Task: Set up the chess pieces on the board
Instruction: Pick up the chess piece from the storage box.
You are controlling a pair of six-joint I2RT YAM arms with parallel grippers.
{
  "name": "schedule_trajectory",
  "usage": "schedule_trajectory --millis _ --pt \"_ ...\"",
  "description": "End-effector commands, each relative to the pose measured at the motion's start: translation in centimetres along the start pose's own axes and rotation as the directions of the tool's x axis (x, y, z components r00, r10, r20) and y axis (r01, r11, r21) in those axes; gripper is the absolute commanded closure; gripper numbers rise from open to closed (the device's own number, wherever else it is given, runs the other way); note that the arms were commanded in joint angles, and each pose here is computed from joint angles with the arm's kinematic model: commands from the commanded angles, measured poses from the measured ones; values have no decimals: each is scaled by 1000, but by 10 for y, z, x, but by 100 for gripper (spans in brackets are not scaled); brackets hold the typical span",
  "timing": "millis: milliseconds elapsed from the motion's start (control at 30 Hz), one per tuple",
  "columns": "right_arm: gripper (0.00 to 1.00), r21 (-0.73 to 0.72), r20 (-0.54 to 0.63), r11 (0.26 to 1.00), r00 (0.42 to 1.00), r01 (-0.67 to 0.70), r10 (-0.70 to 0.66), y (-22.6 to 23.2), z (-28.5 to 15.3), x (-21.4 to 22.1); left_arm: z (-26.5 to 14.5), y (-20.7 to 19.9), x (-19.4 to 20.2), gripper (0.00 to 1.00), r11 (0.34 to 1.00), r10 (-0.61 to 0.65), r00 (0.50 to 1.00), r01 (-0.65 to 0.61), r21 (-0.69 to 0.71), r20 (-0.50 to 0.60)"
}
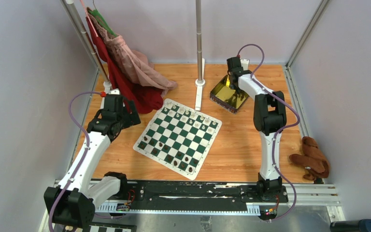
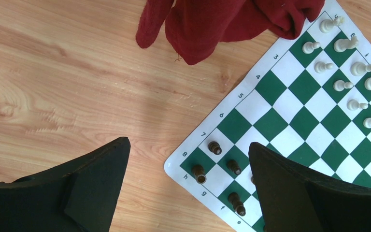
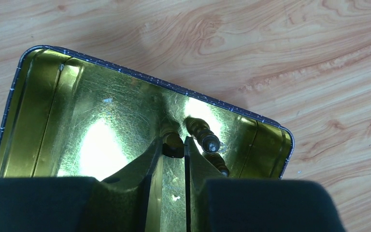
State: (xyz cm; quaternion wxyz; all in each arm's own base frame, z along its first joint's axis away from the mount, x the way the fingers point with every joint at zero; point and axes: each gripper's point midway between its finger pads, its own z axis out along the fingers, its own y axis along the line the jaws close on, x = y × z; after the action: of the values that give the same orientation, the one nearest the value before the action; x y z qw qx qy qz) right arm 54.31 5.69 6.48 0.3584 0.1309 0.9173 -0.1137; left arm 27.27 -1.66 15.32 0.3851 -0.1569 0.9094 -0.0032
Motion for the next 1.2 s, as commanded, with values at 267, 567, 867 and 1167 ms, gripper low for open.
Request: schedule_trajectory --millis 267,567,867,1167 --pt "96 -7 14 1000 1000 18 -18 -9 -2 -3 1 0 -3 0 1000 -31 999 30 3 20" --pt "97 -53 67 997 996 61 -58 -3 -25 -20 -2 1 -2 0 999 -38 999 38 7 28" --pt "97 -100 107 989 989 113 -102 9 -53 -24 -6 0 -3 0 999 -43 998 42 22 39" --pt "97 -189 188 949 957 254 -219 54 -117 -13 -11 -1 -4 0 998 -52 998 50 32 48"
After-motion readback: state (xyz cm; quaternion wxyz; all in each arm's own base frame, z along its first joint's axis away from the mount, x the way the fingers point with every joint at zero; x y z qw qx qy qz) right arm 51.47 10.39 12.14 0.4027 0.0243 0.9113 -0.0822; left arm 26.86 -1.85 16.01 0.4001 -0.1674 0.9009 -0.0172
